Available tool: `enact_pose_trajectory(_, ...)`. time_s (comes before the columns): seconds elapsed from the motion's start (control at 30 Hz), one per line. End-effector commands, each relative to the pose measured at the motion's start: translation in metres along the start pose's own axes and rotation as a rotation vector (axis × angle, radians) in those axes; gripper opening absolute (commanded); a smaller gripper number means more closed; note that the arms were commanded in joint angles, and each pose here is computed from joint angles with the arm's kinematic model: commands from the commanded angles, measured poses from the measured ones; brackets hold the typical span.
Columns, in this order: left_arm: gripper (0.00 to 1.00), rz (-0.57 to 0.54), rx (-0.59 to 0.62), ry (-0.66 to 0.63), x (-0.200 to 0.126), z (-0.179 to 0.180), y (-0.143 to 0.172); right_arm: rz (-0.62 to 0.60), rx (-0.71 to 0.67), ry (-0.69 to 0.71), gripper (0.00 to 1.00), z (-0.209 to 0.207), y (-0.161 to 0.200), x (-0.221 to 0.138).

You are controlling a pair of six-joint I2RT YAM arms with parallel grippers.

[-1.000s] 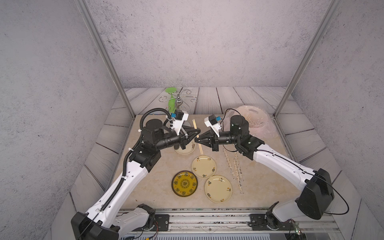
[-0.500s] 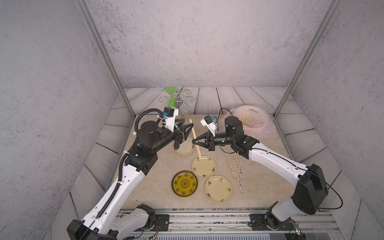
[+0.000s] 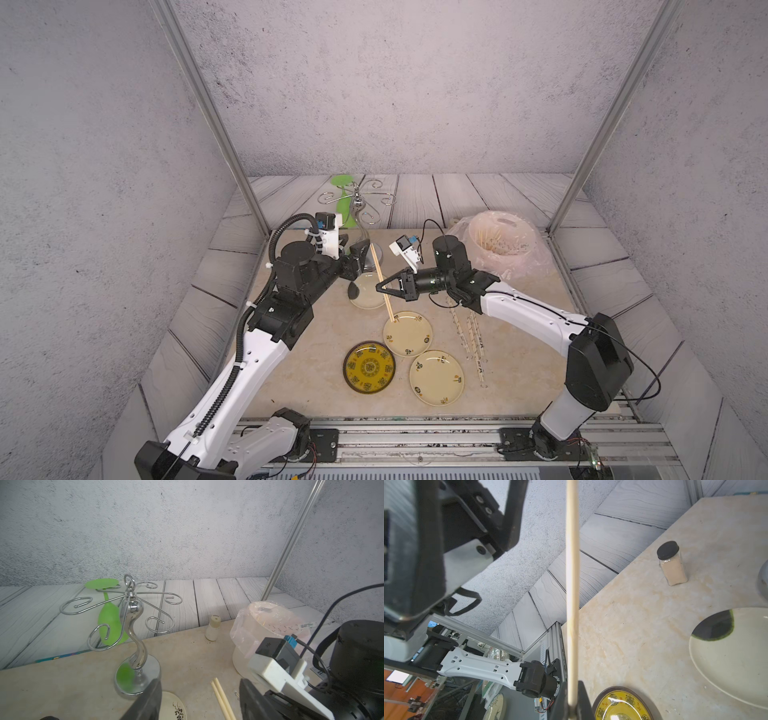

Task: Remove the packaging of disposable chopsticks
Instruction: Place the disposable chopsticks on the plate.

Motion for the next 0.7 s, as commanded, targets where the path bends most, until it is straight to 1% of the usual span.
enact_pose_trajectory(0.0, 0.62, -0.011, -0.006, -0.067, 0.001, 0.013, -0.001, 0.011, 0.089, -0.024, 0.00, -0.004, 0.000, 0.008)
enact_pose_trajectory(0.13, 0.63, -0.019, 0.006, -0.098, -0.001, 0.018, -0.003, 0.007, 0.147, -0.043, 0.00, -0.006, 0.002, 0.011)
enact_pose_trajectory(0.23, 0.64, -0.036, 0.024, -0.140, -0.006, 0.022, -0.008, 0.018, 0.194, -0.010, 0.00, -0.015, 0.007, 0.015)
enact_pose_trajectory(0.33, 0.64, -0.061, 0.048, -0.178, -0.013, 0.026, -0.014, 0.062, 0.257, 0.077, 0.00, -0.037, 0.015, 0.023)
enact_pose_trajectory(0.43, 0.64, -0.072, 0.062, -0.184, -0.016, 0.026, -0.016, 0.128, 0.327, 0.179, 0.00, -0.061, 0.024, 0.031)
enact_pose_trajectory(0.53, 0.64, -0.076, 0.063, -0.172, -0.018, 0.023, -0.018, 0.183, 0.359, 0.261, 0.00, -0.081, 0.029, 0.039)
enact_pose_trajectory(0.67, 0.63, -0.070, 0.063, -0.167, -0.016, 0.024, -0.016, 0.224, 0.387, 0.329, 0.00, -0.105, 0.033, 0.052)
Point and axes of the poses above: each gripper's point midway between its finger pads, its own x axis out along the fingers, its own z axis along the line the jaws close on, y = z × x, the point moved 4 cm from there along -x, back along the fingers, and after that the axes turned 11 degrees about -x, right-handed, at the moved point
